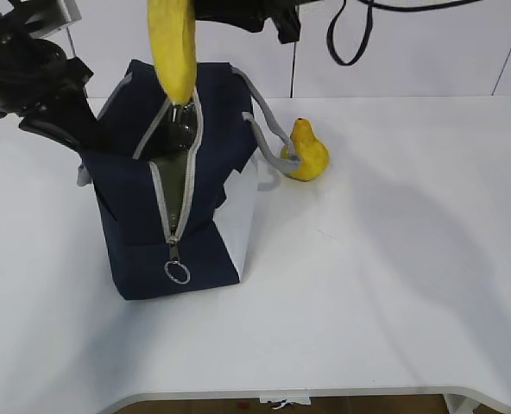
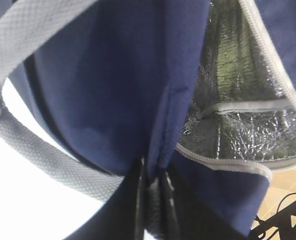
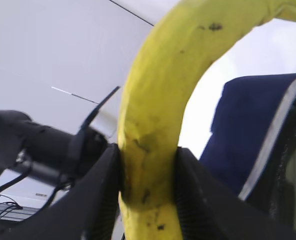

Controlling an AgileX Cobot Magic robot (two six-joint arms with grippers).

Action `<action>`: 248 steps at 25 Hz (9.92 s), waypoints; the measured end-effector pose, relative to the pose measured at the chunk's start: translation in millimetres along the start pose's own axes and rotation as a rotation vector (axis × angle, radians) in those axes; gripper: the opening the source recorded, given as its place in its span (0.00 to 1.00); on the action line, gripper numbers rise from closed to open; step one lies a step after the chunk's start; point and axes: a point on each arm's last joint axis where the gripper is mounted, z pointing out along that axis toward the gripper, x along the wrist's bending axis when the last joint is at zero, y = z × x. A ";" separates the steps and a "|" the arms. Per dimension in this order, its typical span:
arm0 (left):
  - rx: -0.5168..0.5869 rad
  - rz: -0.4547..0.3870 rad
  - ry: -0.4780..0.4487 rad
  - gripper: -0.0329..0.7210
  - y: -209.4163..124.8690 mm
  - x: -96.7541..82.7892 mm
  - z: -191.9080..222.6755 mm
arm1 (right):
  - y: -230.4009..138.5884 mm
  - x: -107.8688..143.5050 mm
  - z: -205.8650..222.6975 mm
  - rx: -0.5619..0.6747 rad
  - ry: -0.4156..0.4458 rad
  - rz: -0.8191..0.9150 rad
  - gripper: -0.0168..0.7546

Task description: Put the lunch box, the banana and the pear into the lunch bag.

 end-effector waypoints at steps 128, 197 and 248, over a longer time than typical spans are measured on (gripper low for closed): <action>-0.052 -0.049 -0.121 0.06 4.9 -10.9 -0.6 | 47.6 -138.1 1.9 0.189 -1.032 -0.309 0.34; -0.051 -0.048 -0.120 0.06 4.9 -10.8 -0.6 | 25.7 -36.3 2.9 0.380 -0.579 -0.345 0.70; -0.223 -0.042 -0.385 0.07 33.9 -56.4 52.1 | 18.1 -45.4 -28.0 0.331 -0.880 -0.141 0.04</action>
